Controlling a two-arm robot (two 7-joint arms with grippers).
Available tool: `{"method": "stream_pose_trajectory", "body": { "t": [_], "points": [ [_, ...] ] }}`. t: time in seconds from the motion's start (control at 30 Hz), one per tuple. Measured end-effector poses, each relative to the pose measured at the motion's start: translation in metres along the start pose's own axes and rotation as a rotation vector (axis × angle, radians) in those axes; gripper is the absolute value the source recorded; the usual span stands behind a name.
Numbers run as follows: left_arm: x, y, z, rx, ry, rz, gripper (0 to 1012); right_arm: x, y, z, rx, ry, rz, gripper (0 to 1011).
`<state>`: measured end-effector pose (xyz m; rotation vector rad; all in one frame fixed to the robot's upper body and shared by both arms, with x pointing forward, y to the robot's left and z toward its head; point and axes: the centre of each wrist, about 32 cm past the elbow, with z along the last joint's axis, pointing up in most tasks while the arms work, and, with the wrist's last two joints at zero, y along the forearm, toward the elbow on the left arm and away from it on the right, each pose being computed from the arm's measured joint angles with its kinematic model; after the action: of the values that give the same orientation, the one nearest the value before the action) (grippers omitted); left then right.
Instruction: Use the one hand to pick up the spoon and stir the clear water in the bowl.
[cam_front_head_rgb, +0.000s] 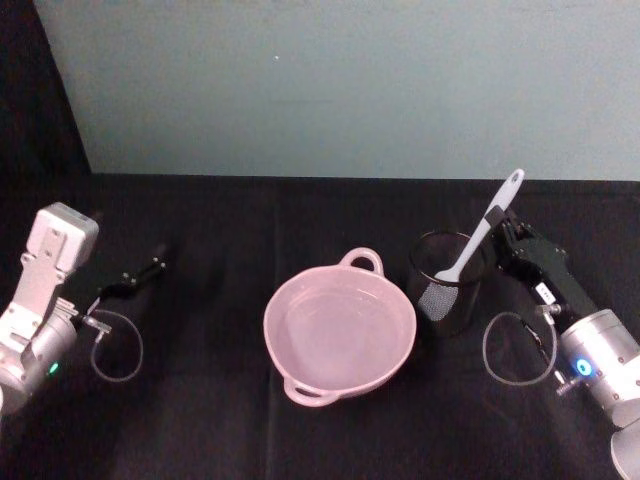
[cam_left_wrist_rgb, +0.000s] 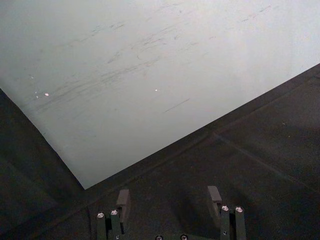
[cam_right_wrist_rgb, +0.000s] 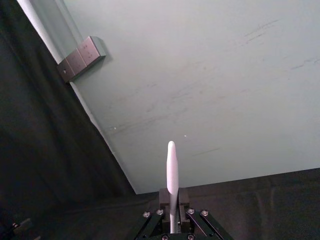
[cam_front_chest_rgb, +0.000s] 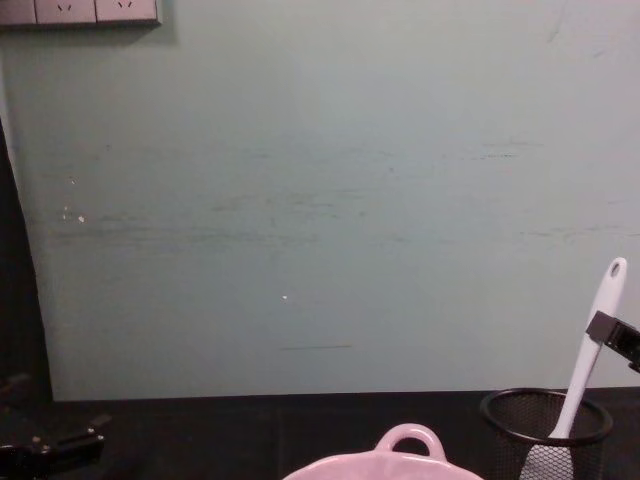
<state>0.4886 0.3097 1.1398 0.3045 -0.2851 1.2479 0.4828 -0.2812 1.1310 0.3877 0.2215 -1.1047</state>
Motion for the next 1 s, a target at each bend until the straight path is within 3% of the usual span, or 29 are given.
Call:
{"method": "stream_pose_trajectory", "body": {
  "t": [0.7, 0.83, 1.0],
  "points": [
    [0.0000, 0.0000, 0.0000, 0.000, 0.000, 0.000, 1005, 0.0002, -0.0032, -0.0022, 0.004, 0.002, 0.000, 108],
    [0.0000, 0.0000, 0.0000, 0.000, 0.000, 0.000, 1005, 0.0002, -0.0031, -0.0022, 0.003, 0.002, 0.000, 170],
    [0.0000, 0.0000, 0.0000, 0.000, 0.000, 0.000, 1005, 0.0002, -0.0030, -0.0022, 0.003, 0.002, 0.001, 330]
  ]
}}
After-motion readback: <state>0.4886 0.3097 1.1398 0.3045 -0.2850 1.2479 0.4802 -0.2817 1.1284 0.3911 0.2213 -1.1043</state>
